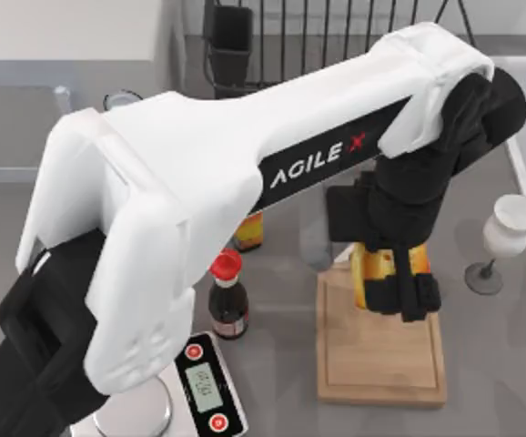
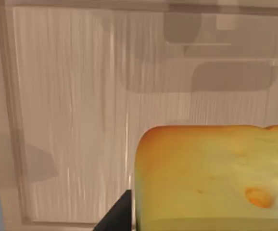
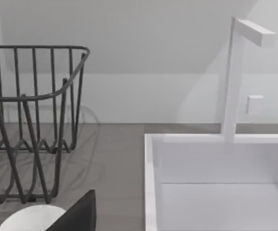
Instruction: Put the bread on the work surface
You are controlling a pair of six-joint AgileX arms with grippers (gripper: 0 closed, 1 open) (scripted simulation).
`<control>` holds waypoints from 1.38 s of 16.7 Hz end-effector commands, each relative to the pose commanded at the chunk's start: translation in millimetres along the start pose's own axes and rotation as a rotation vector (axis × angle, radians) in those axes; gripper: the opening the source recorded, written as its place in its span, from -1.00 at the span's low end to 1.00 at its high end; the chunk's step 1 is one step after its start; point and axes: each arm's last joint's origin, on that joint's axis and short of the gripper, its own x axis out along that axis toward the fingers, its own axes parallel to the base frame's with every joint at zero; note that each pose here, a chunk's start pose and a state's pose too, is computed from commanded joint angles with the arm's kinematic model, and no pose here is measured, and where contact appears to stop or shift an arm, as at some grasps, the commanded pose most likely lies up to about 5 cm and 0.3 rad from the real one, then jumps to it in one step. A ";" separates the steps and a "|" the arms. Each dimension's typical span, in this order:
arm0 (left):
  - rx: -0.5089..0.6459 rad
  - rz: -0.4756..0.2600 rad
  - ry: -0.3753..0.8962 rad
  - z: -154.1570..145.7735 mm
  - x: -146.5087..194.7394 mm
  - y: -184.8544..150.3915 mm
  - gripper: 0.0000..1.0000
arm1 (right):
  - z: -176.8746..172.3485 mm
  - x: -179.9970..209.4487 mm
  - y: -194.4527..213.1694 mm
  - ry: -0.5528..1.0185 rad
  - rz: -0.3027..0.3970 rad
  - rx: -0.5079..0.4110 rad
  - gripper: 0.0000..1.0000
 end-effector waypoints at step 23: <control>0.007 0.002 -0.001 -1.9 39.6 3.1 0.66 | 0.0 0.0 0.0 0.000 0.000 0.000 1.00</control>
